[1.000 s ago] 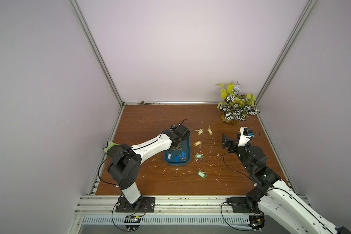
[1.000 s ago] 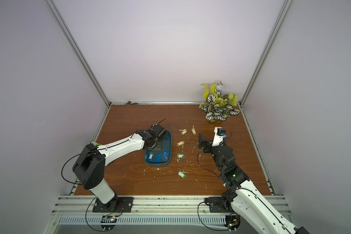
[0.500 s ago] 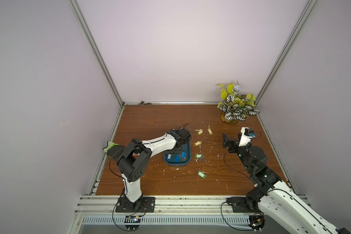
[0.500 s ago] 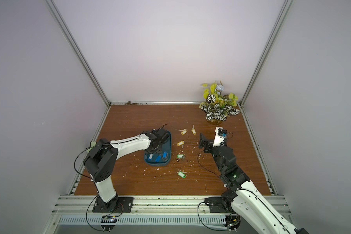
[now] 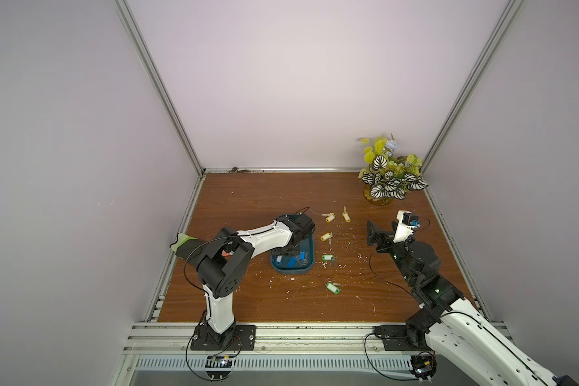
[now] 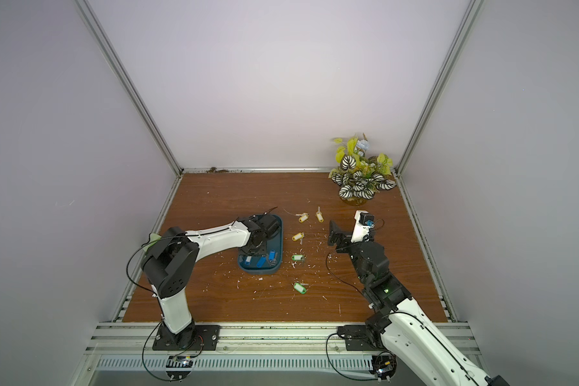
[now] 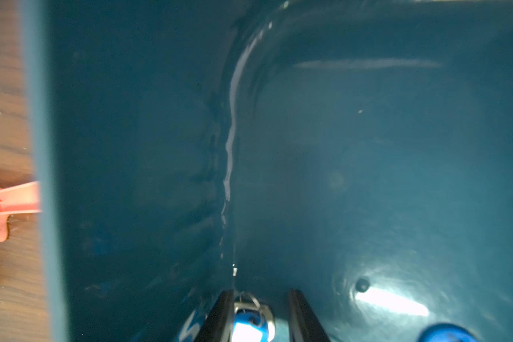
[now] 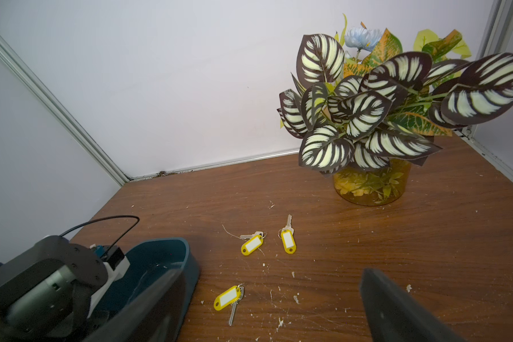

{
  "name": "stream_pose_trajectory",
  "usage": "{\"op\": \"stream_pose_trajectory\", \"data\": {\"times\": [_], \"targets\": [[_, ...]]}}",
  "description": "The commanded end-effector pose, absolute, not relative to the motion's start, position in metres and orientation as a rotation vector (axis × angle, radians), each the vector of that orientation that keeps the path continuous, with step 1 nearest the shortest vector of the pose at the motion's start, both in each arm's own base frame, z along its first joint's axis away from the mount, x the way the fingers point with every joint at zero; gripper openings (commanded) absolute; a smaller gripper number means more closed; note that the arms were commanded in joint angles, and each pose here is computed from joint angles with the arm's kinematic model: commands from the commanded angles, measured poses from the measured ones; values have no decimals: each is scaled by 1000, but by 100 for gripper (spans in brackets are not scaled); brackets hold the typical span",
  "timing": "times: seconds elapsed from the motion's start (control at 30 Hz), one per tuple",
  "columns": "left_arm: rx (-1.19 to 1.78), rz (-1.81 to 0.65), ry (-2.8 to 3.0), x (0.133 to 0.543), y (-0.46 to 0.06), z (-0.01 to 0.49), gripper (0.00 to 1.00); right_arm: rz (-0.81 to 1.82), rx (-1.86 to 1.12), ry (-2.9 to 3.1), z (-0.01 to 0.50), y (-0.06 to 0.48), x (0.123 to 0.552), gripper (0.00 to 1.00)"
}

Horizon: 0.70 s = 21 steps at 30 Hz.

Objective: Take the keys out of the storage box
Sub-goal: Pick up the key from the storage box.

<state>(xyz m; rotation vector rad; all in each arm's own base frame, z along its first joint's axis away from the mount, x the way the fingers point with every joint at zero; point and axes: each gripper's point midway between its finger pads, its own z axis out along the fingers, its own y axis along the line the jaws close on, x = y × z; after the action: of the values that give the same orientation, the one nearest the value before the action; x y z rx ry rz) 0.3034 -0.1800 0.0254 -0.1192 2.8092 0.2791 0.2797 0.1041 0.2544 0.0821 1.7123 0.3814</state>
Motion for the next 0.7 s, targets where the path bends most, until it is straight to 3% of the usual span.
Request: {"op": "stream_pose_trajectory", "data": {"times": [0.0,0.67], "targets": [[-94,334,2855,291,-175,15,33,383,113,1680,261,99,280,99],[-85,359,2825,291,-168,20,6,378,117,1694,255,99,281,99]]}}
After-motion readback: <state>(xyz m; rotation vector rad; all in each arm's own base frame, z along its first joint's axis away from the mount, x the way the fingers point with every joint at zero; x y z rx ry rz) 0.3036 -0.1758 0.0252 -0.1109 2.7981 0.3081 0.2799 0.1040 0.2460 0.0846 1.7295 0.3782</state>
